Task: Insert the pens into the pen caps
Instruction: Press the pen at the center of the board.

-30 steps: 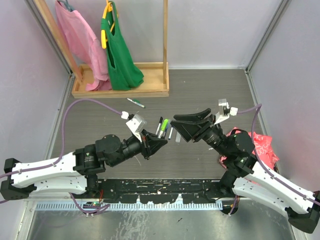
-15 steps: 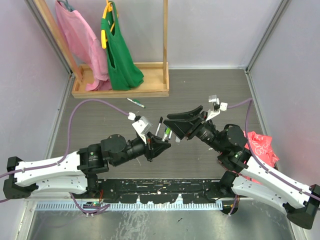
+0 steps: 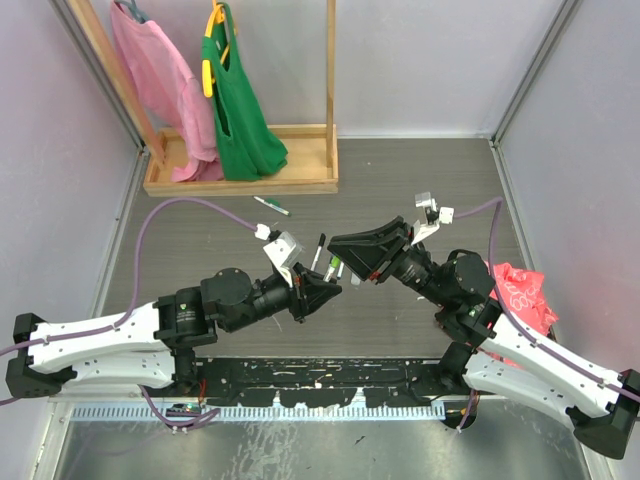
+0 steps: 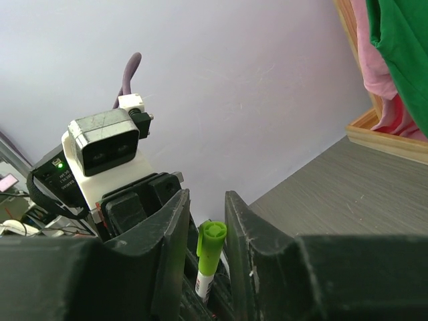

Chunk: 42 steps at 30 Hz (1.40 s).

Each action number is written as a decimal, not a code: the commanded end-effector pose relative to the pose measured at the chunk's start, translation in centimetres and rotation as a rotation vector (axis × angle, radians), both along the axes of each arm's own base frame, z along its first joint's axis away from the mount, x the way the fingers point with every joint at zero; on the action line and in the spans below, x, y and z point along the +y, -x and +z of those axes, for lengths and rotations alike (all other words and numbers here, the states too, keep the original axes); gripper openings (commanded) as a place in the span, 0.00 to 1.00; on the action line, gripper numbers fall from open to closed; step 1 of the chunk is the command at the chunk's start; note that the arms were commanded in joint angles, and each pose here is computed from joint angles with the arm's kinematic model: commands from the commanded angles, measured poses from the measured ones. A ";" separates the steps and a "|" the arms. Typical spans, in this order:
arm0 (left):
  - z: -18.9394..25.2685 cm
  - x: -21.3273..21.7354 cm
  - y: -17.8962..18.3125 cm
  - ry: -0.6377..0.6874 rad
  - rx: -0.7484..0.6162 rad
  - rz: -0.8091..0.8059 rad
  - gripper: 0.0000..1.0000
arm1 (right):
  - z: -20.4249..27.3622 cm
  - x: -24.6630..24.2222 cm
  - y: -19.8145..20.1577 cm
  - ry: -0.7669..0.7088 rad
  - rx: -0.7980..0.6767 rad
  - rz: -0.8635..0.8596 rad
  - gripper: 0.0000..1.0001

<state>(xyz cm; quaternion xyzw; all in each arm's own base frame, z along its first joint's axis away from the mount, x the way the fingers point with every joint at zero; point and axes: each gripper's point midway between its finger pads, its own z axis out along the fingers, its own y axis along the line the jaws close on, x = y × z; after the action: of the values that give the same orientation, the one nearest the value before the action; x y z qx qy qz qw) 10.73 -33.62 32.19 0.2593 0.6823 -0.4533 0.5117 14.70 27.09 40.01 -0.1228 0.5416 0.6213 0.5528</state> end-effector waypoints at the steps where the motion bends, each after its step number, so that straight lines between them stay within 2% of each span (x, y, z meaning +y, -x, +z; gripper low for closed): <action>1: 3.5 0.1 -0.3 0.104 -0.014 0.016 0.00 | 1.8 -0.6 1.1 -0.063 -0.041 0.028 0.32; 5: 3.8 0.0 -0.3 0.113 -0.016 0.016 0.00 | 1.3 -0.5 1.1 -0.059 -0.033 0.032 0.26; 12: 4.6 0.2 -0.6 0.141 -0.019 0.039 0.00 | -0.1 0.8 1.1 0.011 -0.040 0.069 0.00; 20: 7.0 1.9 -1.8 0.229 -0.037 0.126 0.00 | -2.5 2.1 1.7 0.101 -0.014 0.117 0.00; 27: 9.6 1.8 -1.9 0.267 -0.083 0.123 0.00 | -6.0 4.2 4.0 0.183 0.029 0.127 0.00; 33: 11.7 2.5 -1.7 0.316 -0.117 0.121 0.00 | -9.0 4.3 5.1 0.211 0.087 0.120 0.00; 42: 14.4 3.8 -1.8 0.367 -0.166 0.141 0.00 | -15.0 5.6 7.5 0.337 0.132 0.115 0.00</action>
<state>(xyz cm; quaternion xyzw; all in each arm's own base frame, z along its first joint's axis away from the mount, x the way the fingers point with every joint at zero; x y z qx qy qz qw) 9.79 -32.84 30.85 0.3065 0.6889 -0.4216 0.5037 12.42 28.75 37.31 -0.0627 0.5509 0.6088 0.5674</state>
